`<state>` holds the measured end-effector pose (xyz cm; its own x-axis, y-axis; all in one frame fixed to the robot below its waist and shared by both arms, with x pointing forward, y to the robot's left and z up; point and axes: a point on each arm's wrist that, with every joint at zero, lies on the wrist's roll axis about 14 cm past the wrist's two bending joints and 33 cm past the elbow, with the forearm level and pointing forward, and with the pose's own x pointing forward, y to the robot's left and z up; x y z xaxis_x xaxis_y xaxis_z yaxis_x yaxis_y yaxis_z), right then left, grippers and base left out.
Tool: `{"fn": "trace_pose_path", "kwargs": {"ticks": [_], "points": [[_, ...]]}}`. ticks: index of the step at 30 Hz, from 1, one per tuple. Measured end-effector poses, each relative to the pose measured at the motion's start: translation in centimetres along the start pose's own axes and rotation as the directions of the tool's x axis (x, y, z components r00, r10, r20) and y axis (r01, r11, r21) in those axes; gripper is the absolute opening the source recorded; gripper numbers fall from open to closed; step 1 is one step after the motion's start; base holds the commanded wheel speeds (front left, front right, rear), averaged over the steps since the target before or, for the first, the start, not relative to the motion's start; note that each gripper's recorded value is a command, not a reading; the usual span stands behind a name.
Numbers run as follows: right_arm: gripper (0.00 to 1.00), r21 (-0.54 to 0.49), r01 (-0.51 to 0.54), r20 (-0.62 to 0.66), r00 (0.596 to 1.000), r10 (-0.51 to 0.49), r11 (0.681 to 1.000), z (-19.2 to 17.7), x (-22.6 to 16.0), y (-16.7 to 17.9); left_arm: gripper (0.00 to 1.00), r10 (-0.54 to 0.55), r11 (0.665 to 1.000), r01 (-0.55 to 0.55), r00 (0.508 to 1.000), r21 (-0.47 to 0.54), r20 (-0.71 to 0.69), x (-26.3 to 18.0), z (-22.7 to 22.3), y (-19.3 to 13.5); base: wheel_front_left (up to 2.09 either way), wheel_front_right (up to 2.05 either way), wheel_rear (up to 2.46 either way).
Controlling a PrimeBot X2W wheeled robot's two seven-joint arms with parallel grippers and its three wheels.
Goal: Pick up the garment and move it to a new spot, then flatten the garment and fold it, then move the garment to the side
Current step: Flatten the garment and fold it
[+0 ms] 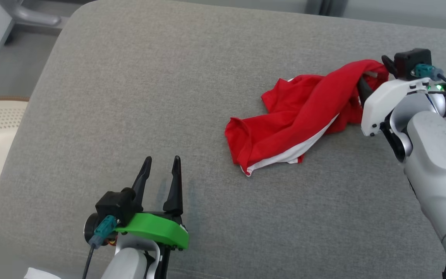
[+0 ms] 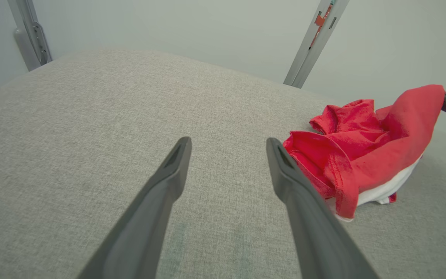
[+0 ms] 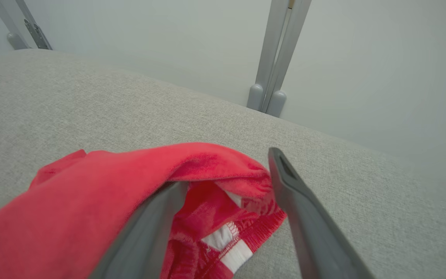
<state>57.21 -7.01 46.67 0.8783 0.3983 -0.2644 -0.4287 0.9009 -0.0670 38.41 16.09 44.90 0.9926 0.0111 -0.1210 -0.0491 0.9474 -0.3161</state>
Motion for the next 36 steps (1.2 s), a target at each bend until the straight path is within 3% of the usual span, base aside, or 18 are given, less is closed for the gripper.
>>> {"fn": "trace_pose_path", "kwargs": {"ticks": [10,19,26,36], "points": [[1.0,0.058,0.108,0.061,0.992,-0.112,0.992,-1.2,-7.1,-4.1,1.0,-0.141,0.99,0.141,0.99,0.005,-0.021,-0.2,-0.5,-4.4,0.0,0.0,0.0],[1.0,0.077,0.131,0.087,0.987,-0.138,0.988,-1.3,-10.4,-4.5,1.0,-0.217,0.976,0.217,0.976,0.004,-0.034,-0.1,-0.8,-6.9,0.0,0.0,0.0],[1.0,0.046,0.07,0.109,0.991,-0.075,0.996,0.5,-8.8,-2.5,1.0,-0.2,0.98,0.2,0.98,0.008,-0.025,-0.3,-0.4,-6.3,0.0,0.0,0.0],[1.0,-0.033,-0.005,0.064,0.998,0.008,0.999,2.3,-2.7,0.9,1.0,-0.116,0.993,0.116,0.993,0.006,-0.007,-0.2,0.1,-3.5,0.0,0.0,0.0]]}}
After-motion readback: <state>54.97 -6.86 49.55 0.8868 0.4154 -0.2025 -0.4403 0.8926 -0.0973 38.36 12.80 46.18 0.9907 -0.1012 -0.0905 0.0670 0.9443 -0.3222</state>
